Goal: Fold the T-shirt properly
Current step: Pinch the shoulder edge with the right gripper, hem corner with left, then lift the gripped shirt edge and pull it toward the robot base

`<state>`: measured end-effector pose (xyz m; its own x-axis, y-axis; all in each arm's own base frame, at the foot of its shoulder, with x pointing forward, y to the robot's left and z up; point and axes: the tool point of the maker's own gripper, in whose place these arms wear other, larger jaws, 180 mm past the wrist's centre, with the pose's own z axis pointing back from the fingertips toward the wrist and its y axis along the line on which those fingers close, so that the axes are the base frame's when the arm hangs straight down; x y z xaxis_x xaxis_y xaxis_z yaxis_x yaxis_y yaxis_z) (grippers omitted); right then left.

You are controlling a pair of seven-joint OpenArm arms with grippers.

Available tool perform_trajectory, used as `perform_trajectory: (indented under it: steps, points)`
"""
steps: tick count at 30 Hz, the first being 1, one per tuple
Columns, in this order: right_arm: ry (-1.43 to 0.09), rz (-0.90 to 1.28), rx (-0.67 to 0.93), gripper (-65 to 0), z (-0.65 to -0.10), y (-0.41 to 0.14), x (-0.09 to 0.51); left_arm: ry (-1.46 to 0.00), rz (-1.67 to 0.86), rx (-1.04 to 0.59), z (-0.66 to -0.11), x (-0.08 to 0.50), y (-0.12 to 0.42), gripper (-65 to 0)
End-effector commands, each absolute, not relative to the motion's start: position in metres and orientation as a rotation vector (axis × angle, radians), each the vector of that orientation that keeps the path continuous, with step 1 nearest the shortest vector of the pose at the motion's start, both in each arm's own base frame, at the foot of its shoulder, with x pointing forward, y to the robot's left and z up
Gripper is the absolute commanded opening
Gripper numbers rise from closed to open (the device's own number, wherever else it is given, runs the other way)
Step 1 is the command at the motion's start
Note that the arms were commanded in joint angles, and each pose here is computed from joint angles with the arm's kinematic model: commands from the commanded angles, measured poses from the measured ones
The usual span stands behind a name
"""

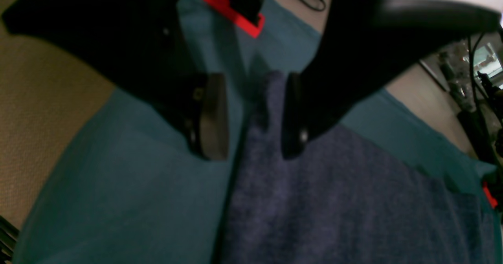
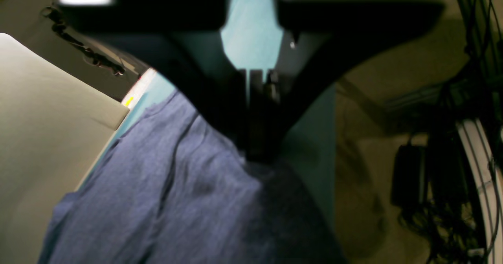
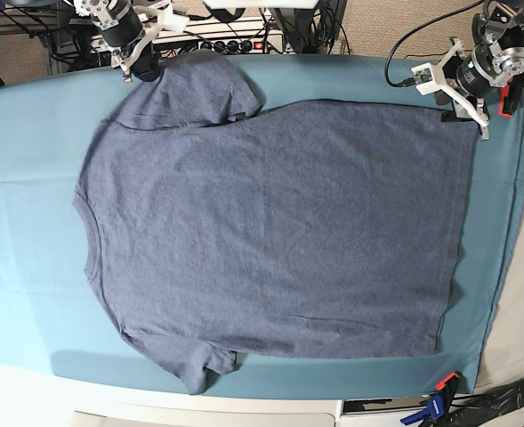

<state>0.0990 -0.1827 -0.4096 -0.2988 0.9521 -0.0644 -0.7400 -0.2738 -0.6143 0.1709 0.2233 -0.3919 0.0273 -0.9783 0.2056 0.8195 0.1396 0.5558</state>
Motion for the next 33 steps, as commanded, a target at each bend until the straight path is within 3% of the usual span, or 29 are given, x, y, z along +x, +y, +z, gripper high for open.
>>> perform_trajectory:
  steps: [1, 6, 19, 29, 31, 33]
  points:
    - [-0.536, 1.840, -0.382, -65.0, -0.422, -0.175, 0.072, -0.630, -1.434, 0.336, -0.387, 0.176, 0.225, -40.2]
    - [-0.613, 1.804, -0.438, -65.0, -0.413, -0.172, 0.084, -0.618, -1.441, 0.391, -0.385, 0.179, 0.232, -37.8]
    - [-0.617, 1.802, -0.450, -65.0, -0.412, -0.173, 0.087, -0.555, -1.390, 0.452, -0.401, 0.190, 0.267, -37.9]
    - [-0.632, 1.792, -0.490, -65.0, -0.409, -0.175, 0.101, -0.540, -1.357, 0.377, -0.407, 0.182, 0.263, -38.0]
    - [-0.631, 1.791, -0.492, -65.0, -0.409, -0.175, 0.102, -0.543, -1.348, 0.368, -0.408, 0.182, 0.262, -41.7]
    - [-0.631, 1.791, -0.492, -65.0, -0.409, -0.176, 0.102, -0.543, -1.348, 0.368, -0.408, 0.182, 0.262, -51.2]
